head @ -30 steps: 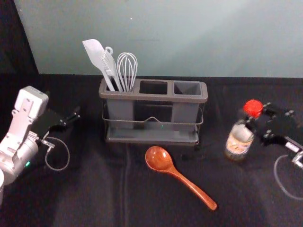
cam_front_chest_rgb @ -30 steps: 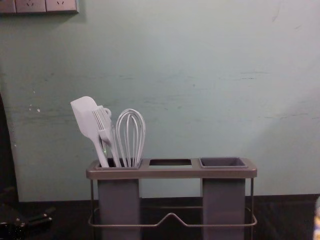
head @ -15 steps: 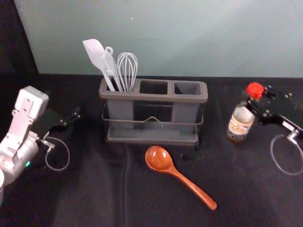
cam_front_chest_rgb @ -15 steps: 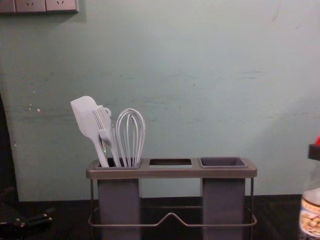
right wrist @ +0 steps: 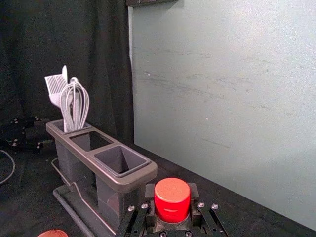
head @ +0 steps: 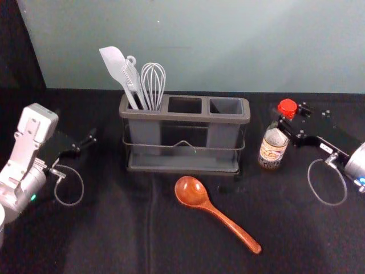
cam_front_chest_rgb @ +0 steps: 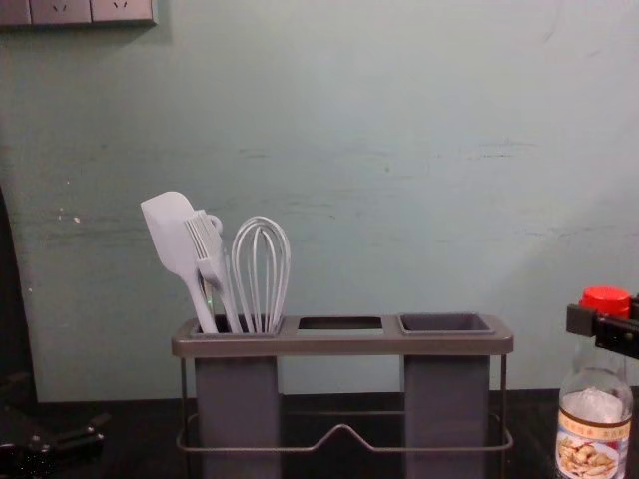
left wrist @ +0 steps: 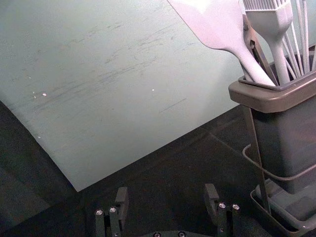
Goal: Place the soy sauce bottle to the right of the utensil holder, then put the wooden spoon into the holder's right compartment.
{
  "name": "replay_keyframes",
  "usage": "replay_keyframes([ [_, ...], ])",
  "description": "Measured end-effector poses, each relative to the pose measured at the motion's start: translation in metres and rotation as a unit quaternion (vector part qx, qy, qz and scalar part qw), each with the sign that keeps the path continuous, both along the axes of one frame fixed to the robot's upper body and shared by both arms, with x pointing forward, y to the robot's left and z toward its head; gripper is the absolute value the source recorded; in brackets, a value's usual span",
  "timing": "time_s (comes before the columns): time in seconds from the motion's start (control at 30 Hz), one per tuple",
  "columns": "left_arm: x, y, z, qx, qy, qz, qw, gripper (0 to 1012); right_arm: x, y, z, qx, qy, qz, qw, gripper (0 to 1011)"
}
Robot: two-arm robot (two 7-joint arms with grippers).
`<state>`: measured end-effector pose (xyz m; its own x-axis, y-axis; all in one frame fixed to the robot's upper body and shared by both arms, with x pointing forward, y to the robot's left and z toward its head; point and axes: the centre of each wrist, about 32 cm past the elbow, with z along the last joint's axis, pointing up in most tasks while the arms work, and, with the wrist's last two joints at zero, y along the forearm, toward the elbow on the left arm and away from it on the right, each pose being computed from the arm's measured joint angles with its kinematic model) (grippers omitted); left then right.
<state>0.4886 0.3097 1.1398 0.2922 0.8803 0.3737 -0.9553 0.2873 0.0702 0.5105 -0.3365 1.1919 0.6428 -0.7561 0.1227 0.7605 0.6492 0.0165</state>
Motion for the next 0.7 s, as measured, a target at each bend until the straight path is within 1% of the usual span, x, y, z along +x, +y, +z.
replay_keyframes([
  [0.33, 0.0000, 0.0000, 0.0000, 0.000, 0.000, 0.000, 1.0000, 1005, 0.004, 0.002, -0.007, 0.003, 0.000, 0.003, 1.0000, 382],
  [0.7, 0.0000, 0.0000, 0.0000, 0.000, 0.000, 0.000, 1.0000, 1005, 0.009, 0.004, -0.014, 0.000, -0.011, 0.005, 0.9999, 382],
])
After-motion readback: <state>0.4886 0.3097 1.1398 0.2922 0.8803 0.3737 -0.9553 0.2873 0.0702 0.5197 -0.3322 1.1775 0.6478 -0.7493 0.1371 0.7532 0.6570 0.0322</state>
